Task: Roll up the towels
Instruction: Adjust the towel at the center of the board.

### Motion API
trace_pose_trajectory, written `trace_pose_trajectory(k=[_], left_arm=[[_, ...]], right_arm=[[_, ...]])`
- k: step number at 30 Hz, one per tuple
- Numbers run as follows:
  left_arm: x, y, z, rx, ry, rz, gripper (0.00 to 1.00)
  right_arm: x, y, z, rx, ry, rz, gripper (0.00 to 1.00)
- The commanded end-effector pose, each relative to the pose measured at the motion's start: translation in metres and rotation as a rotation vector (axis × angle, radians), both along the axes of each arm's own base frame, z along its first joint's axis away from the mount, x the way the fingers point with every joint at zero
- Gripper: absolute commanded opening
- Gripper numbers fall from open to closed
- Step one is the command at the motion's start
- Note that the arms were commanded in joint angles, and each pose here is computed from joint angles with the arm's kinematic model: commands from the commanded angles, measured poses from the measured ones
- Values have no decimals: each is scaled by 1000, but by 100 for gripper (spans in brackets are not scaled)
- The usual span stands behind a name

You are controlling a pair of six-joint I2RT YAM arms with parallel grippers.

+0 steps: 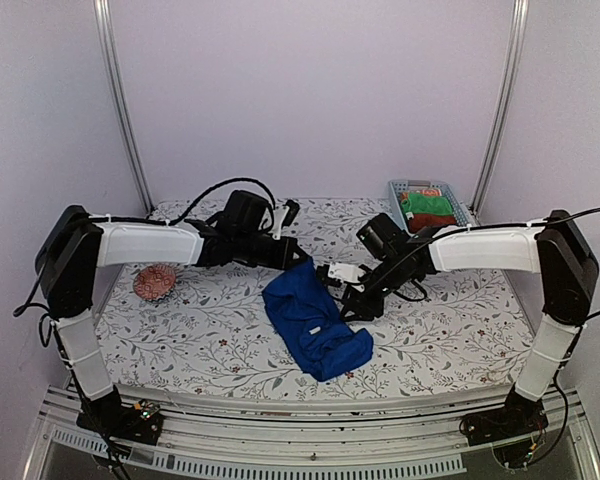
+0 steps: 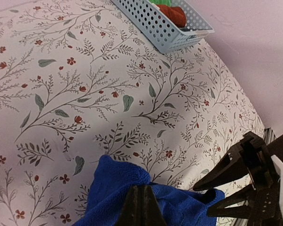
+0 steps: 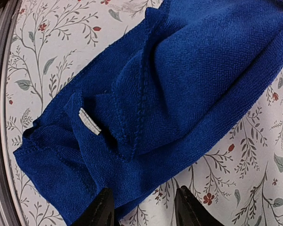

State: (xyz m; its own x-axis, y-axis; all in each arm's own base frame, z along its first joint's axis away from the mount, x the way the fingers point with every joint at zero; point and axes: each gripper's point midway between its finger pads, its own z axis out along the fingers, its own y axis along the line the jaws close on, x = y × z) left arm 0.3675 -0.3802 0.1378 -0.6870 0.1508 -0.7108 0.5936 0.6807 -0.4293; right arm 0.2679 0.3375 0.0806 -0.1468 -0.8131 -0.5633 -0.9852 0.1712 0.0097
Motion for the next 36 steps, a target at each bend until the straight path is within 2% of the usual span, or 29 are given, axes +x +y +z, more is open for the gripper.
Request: trace_pose_trajectory(k=[1, 6, 16, 23, 26, 29, 33, 36], left_arm=[[14, 4, 18, -39, -35, 40, 0], [13, 8, 14, -36, -25, 48, 0], [16, 9, 11, -35, -21, 52, 0], [18, 11, 9, -33, -17, 53, 0], [18, 11, 9, -33, -15, 53, 0], [18, 12, 9, -32, -14, 52, 0], [22, 18, 22, -24, -34, 60, 0], [25, 30, 58, 0, -103, 82, 0]], right_arm=[[26, 19, 14, 71, -43, -87, 46], [18, 33, 10, 132, 42, -62, 46], [25, 40, -16, 93, 99, -90, 39], [34, 37, -29, 56, 79, -126, 25], [40, 36, -26, 52, 50, -143, 13], [44, 35, -15, 64, 21, -149, 4], [47, 28, 20, 62, -55, -137, 3], [52, 15, 70, 53, -178, -125, 3]])
